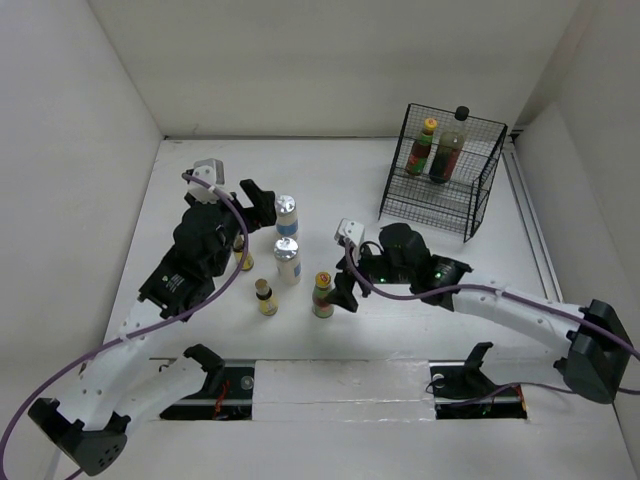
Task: Organize the condiment bottles
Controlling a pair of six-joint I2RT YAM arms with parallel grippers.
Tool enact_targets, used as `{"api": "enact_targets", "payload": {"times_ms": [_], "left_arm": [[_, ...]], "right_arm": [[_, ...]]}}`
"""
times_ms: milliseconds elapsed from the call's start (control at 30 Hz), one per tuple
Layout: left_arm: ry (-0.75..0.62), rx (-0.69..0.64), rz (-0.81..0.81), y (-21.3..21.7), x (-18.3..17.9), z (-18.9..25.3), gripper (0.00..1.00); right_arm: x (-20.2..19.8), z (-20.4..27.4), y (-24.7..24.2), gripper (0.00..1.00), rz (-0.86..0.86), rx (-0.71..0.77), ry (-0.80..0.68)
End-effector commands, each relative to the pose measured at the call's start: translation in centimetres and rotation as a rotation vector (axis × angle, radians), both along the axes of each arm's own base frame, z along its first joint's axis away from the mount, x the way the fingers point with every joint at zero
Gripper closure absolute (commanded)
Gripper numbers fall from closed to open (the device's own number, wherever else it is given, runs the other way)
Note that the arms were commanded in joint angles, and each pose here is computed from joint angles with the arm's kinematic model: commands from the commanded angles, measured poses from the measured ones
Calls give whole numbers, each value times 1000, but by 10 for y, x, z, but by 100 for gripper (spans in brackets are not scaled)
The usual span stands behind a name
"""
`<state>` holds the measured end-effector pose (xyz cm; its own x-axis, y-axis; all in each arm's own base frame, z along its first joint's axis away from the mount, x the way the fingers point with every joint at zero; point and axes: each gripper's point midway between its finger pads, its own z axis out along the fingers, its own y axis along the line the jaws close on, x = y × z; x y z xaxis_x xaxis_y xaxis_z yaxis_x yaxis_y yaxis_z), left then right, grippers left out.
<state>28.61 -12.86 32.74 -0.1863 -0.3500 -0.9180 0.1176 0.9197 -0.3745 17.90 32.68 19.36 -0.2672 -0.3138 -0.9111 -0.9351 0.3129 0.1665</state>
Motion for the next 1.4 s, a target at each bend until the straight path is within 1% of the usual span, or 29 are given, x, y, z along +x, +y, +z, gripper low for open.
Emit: {"api": "enact_targets", "payload": {"times_ms": [0,133,167,233,267,333,367,400,467,500,533,633,667,700,733,800,833,867,900,933,967,1000,1067,1100,1167,1200,1233,1333,1367], "left_arm": [[-43,-36,11,3,-1,14,17],[-73,-52,46,14,-7,22,17],[-72,-50,60,18,-8,19,17],[-101,-92,92,27,-14,29,17],[-111,-96,130,35,-14,30,17],[-135,-135,173,46,-21,36,17],[-139,-134,215,55,-22,34,17],[-147,-155,233,59,-24,36,17],[-170,-174,245,65,-30,43,17],[-162,-176,259,67,-29,39,17],[-169,-182,268,70,-31,41,17],[-170,-190,279,72,-32,43,17],[-176,-197,279,73,-34,45,17],[-176,-197,279,73,-34,45,17],[-184,-202,288,76,-36,47,17],[-193,-209,303,80,-38,49,17],[-207,-221,316,86,-42,53,17],[-215,-229,316,87,-45,55,17],[-238,-251,315,89,-48,59,15],[-246,-258,315,89,-48,62,14],[-246,-258,298,87,-49,60,14],[-246,-258,289,85,-49,60,14],[-235,-240,276,81,-46,57,13],[-235,-240,266,80,-46,57,13],[-218,-215,267,77,-42,55,13],[-215,-212,255,74,-40,56,13],[-215,-212,254,74,-40,56,13],[-224,-199,254,74,-40,58,13],[-216,-192,254,74,-39,53,13]], "right_arm": [[6,16,15,2,20,54,-72],[13,14,29,3,13,91,-81],[15,13,31,5,13,96,-85],[20,13,38,9,10,117,-90],[16,11,40,10,18,123,-83],[21,11,46,19,4,139,-87],[20,14,47,26,10,154,-83],[21,9,48,38,9,145,-75],[24,4,48,51,-2,133,-71],[27,4,47,58,-21,129,-76],[29,6,48,68,-31,136,-86],[41,40,41,78,-114,196,-149],[45,71,38,83,-143,256,-197],[50,87,34,84,-172,278,-231],[60,109,28,84,-242,312,-269],[73,167,13,84,-324,394,-374],[84,183,3,84,-406,406,-410],[98,203,-14,85,-480,424,-455],[106,235,-27,85,-540,469,-497],[116,243,-40,85,-590,449,-511],[135,256,-67,85,-692,433,-542],[144,280,-82,85,-748,455,-566],[162,296,-113,85,-856,429,-613],[177,312,-141,85,-939,427,-642],[195,316,-168,85,-1031,391,-652],[207,321,-198,85,-1118,376,-674],[210,333,-212,85,-1152,379,-692],[235,328,-258,85,-1300,308,-694],[245,331,-266,85,-1324,296,-697]]}}
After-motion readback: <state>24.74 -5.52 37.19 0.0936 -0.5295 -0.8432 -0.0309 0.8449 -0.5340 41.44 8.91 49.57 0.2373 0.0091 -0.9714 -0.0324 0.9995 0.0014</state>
